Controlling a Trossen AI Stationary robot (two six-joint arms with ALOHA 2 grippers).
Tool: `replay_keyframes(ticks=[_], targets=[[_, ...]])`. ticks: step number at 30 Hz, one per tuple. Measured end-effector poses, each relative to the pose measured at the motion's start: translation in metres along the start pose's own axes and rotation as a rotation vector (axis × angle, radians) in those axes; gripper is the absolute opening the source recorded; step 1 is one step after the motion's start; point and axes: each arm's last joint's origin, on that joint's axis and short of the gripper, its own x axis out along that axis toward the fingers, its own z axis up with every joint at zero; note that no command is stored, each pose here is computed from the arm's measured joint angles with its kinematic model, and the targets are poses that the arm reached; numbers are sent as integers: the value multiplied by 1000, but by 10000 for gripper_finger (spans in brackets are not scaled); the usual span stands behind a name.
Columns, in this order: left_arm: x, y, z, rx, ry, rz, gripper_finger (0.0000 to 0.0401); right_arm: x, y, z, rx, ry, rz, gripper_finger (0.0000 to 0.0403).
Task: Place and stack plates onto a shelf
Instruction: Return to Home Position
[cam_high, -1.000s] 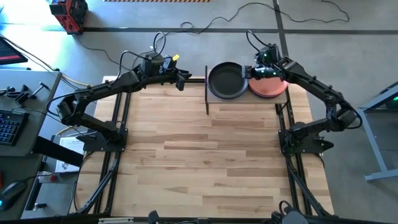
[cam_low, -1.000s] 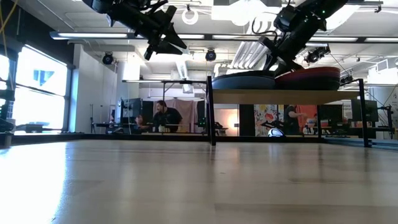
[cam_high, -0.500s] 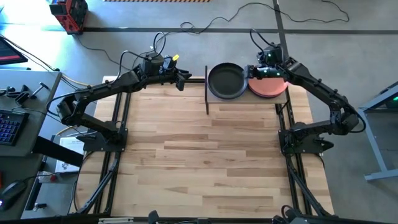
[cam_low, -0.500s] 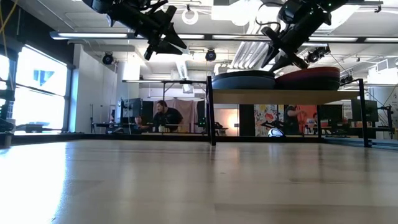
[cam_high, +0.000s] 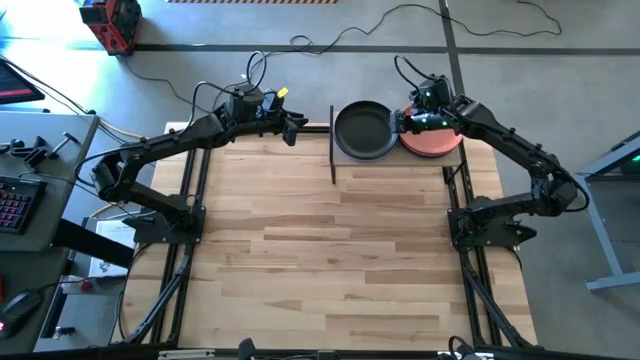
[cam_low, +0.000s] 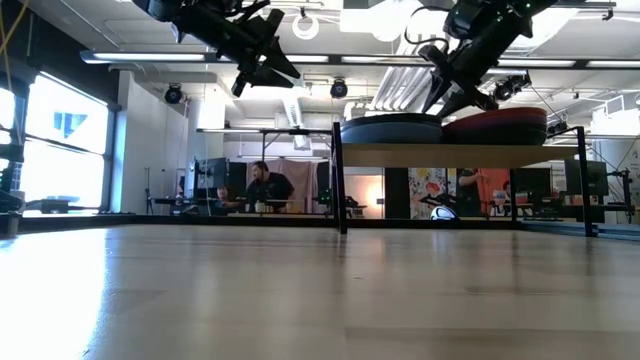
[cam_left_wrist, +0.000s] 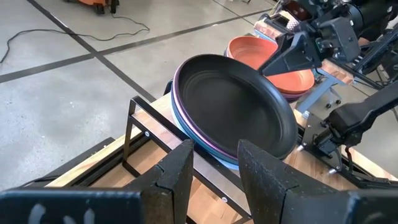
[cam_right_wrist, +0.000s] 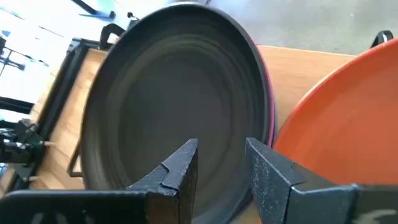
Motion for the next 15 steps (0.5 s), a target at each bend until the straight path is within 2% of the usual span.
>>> replay_keyframes(ticks=[9,12,15], targets=[[0,0,0,0,-2,-1,115,1,3,-1,-20,-2,1,117],[0,0,0,0,-4,-1,115,-6,5,0,-39,-29,29,117],[0,-1,0,-21,-1,-10,115,-20,11,0,-111,-74,108,117]])
